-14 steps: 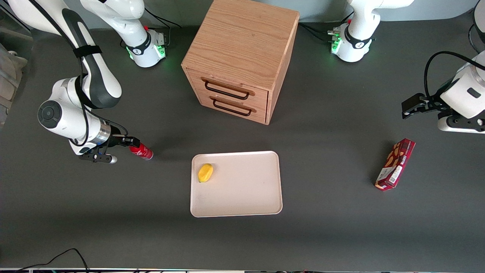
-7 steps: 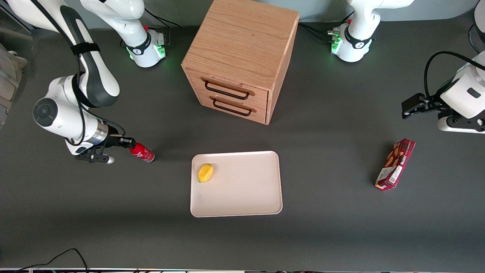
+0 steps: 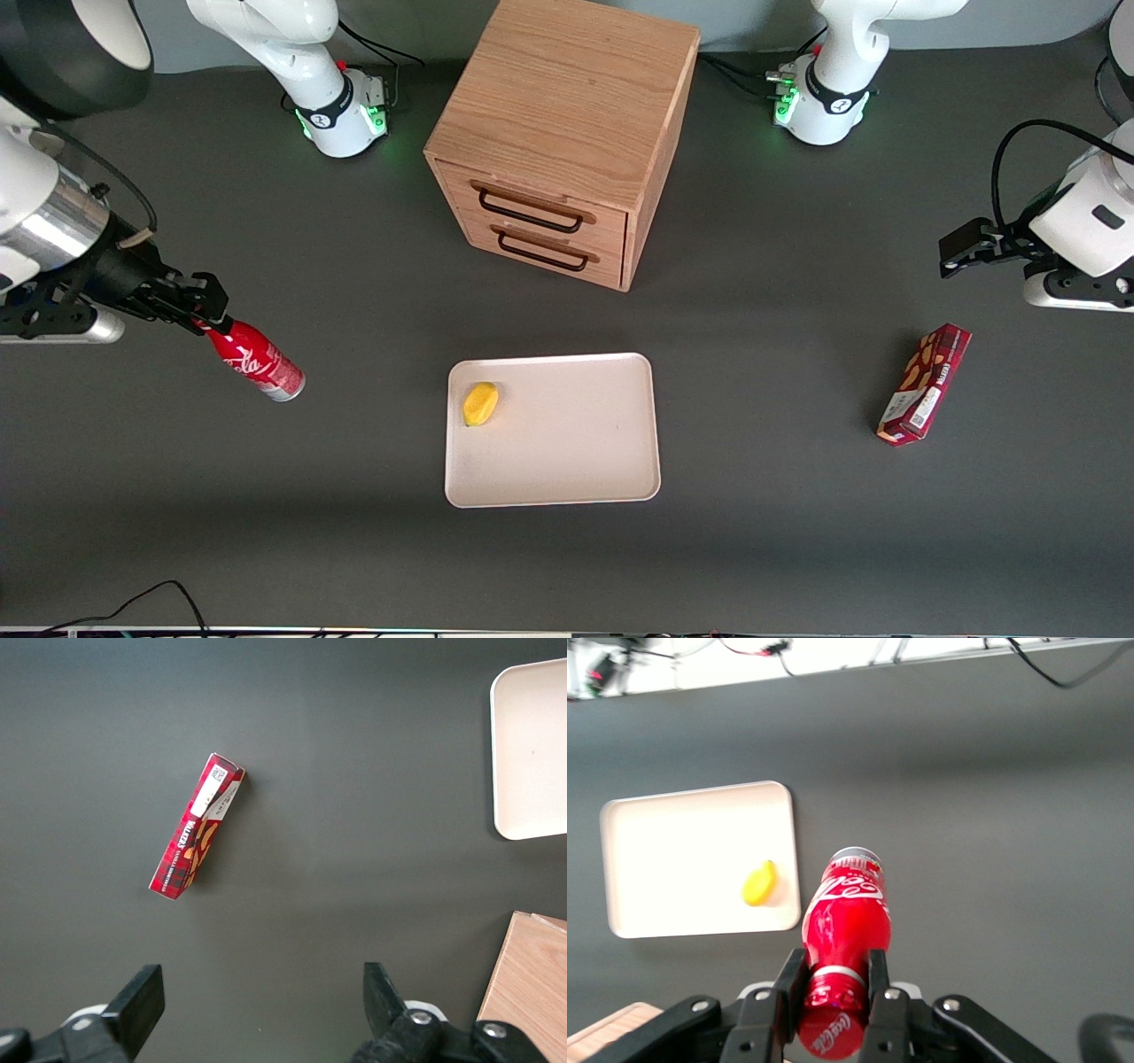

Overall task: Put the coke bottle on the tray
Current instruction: 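Lift the bottle and carry it over the cream tray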

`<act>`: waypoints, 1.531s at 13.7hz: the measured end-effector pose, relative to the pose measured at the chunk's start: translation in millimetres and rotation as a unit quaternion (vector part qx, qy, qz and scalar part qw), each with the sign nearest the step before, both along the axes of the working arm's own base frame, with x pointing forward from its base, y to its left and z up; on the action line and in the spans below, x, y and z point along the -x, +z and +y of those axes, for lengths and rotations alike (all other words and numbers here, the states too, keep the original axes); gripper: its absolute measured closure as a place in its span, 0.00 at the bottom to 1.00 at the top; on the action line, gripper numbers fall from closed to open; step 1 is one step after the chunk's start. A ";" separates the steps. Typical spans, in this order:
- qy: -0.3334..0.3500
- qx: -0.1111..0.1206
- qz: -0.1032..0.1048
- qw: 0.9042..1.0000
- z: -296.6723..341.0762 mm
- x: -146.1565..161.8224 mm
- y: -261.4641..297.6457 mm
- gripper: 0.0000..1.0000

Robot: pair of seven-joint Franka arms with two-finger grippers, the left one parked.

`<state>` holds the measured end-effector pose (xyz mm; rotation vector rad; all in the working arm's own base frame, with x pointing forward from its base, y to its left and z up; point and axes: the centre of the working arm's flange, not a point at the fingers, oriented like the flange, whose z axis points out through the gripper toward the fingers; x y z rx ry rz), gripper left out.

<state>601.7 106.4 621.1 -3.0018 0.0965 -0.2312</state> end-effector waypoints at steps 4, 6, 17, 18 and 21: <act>0.001 -0.041 0.016 0.999 63.8 -40.4 -24.4 0.68; -0.008 -0.060 0.039 0.997 92.0 -65.4 -60.6 0.68; -0.053 -0.080 0.080 0.992 151.5 -120.4 -239.2 0.68; -0.054 -0.080 0.077 0.992 153.0 -122.5 -247.3 0.68; -0.058 -0.078 0.072 0.993 156.7 -127.6 -276.7 0.68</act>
